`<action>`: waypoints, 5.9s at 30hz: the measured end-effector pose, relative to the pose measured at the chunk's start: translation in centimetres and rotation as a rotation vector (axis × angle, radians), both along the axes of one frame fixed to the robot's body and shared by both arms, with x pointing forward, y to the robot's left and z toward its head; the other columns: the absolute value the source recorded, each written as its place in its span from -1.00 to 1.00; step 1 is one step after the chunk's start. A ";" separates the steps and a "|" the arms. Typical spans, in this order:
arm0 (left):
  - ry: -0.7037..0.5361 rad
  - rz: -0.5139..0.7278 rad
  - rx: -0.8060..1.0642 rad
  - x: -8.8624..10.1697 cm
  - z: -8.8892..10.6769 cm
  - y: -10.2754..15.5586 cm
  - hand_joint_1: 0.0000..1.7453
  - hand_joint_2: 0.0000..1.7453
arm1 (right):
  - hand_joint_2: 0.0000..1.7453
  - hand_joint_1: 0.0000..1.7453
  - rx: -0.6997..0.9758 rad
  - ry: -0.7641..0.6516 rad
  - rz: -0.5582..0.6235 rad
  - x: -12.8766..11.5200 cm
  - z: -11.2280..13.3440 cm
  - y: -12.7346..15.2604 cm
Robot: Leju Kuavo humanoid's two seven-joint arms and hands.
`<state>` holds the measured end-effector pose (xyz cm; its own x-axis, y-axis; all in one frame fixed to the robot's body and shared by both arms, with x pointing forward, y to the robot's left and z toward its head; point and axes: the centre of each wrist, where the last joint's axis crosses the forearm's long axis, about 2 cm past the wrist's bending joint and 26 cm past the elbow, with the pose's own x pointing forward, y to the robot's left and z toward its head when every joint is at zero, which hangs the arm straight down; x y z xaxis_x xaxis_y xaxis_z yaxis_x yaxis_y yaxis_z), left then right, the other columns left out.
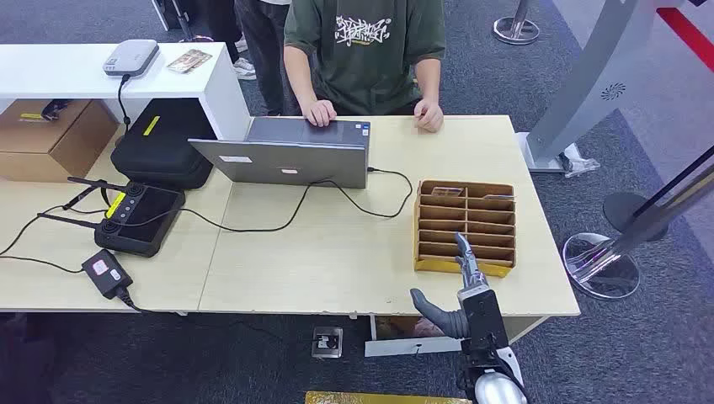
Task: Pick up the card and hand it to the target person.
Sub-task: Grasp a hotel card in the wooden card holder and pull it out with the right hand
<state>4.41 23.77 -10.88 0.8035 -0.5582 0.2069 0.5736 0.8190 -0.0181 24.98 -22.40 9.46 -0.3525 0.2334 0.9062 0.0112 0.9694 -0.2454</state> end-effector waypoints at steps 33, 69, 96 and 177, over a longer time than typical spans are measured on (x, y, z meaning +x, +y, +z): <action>-0.017 -0.054 0.015 0.2 -0.1 0.8 -1.00 -1.00 | 1.00 -1.00 -0.852 -0.194 -0.507 12.3 5.5 -7.4; -0.025 -0.076 0.026 0.4 -0.1 1.3 -1.00 -1.00 | 1.00 -1.00 -1.265 0.073 -0.583 16.8 6.9 -11.5; -0.035 -0.049 0.014 0.4 -0.1 1.4 -1.00 -1.00 | 1.00 -0.76 -1.232 0.055 -0.570 16.8 7.7 -12.1; -0.043 -0.060 0.012 0.3 -0.1 1.5 -1.00 -1.00 | 1.00 0.98 -1.191 0.108 -0.515 15.6 5.8 -12.3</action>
<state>4.72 25.26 -10.98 0.7594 -0.6073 0.2335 0.6213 0.7834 0.0168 40.55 -34.71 15.22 0.0792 0.9946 0.0674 0.2408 0.0465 -0.9695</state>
